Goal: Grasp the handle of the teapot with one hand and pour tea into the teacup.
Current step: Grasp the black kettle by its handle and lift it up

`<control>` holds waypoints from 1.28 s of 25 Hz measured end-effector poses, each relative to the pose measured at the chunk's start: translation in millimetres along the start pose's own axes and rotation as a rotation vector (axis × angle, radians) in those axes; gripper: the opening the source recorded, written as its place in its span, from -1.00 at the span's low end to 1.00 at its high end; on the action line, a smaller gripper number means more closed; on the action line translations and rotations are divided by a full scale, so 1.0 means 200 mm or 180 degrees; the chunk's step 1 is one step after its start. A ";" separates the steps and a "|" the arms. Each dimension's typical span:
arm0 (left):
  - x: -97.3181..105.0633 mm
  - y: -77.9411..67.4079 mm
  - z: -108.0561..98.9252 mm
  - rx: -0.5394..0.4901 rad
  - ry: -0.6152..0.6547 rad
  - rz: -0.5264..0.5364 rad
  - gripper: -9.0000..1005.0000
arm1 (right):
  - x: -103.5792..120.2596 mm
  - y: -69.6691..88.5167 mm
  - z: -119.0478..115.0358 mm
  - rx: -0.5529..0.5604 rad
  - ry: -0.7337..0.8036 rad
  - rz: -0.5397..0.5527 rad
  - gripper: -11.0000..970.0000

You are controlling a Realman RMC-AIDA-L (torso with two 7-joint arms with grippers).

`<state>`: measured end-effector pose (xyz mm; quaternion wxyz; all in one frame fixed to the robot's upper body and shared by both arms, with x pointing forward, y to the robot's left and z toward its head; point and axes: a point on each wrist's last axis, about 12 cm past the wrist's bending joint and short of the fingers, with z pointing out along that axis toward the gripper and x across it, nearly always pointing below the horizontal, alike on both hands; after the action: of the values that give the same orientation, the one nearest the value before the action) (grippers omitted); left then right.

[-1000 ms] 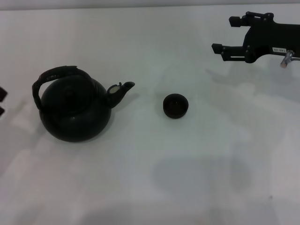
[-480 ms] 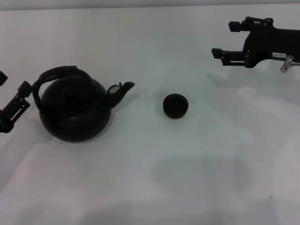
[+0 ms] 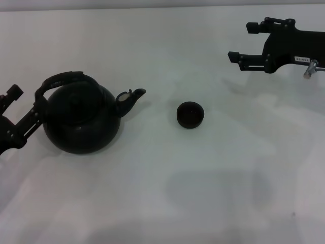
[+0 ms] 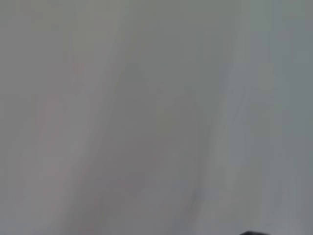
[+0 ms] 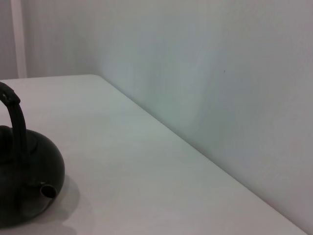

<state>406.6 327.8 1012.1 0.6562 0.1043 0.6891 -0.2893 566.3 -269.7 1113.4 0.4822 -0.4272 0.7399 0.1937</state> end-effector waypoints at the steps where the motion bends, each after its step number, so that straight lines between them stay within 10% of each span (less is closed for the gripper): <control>1: 0.00 0.00 0.00 -0.0017 0.0017 -0.0011 0.46 | 0.00 0.00 0.00 0.0000 -0.0003 -0.0003 0.72; 23: 0.04 0.03 0.07 -0.0058 0.0285 -0.0210 0.43 | 0.01 0.00 0.01 0.0003 0.0018 -0.0032 0.72; 32: 0.06 0.02 0.02 -0.0165 0.0275 -0.0312 0.07 | 0.01 0.00 0.01 0.0010 0.0027 -0.0022 0.71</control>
<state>411.3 325.2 999.0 0.6133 0.0659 0.7284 -0.2983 567.0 -269.8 1110.1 0.4804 -0.4298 0.7408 0.1891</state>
